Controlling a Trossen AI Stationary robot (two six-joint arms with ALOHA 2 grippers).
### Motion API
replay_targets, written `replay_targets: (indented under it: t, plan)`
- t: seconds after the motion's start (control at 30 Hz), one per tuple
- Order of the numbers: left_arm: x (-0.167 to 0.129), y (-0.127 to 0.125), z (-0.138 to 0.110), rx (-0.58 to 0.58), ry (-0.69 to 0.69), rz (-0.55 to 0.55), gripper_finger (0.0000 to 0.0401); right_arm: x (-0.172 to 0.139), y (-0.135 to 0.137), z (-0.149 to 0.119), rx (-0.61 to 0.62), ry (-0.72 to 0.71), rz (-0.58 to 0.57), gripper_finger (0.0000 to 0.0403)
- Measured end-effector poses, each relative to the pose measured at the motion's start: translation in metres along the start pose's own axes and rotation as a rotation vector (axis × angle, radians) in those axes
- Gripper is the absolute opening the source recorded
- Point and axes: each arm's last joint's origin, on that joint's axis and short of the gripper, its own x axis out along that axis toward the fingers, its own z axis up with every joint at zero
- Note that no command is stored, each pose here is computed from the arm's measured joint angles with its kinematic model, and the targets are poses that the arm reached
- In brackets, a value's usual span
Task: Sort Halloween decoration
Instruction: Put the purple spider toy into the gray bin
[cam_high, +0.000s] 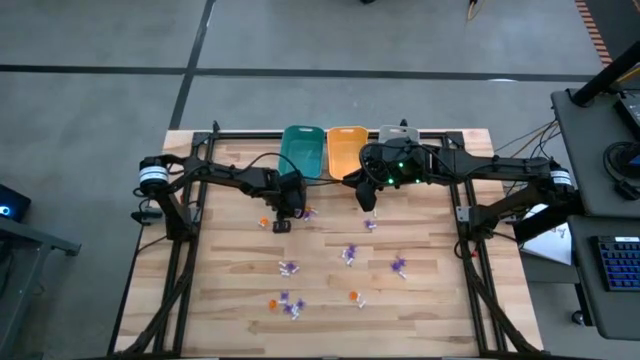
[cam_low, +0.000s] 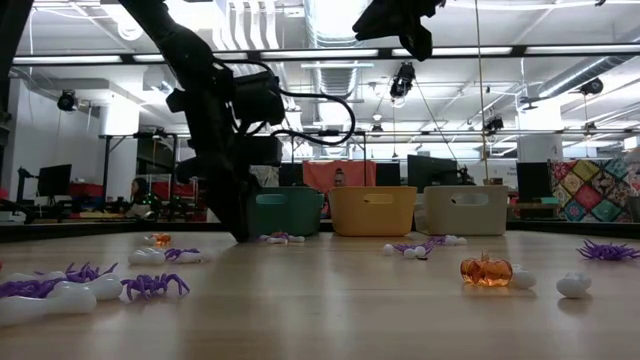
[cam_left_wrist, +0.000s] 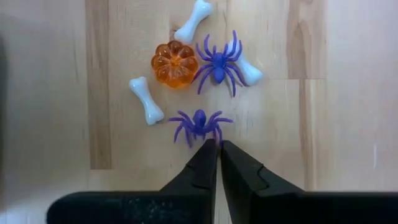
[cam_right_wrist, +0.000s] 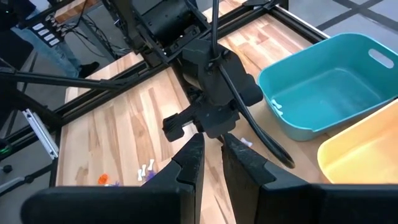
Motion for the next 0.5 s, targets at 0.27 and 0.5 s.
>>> replay_targets:
  t: [0.27, 0.5]
  plan:
    - [-0.009, -0.003, 0.001, 0.004, -0.026, -0.055, 0.0000, 0.001, 0.000, -0.001, -0.003, 0.004, -0.001, 0.0047]
    - [-0.033, -0.006, 0.006, 0.015, -0.115, -0.070, 0.0000, 0.005, -0.003, -0.006, -0.003, 0.025, -0.011, 0.0047]
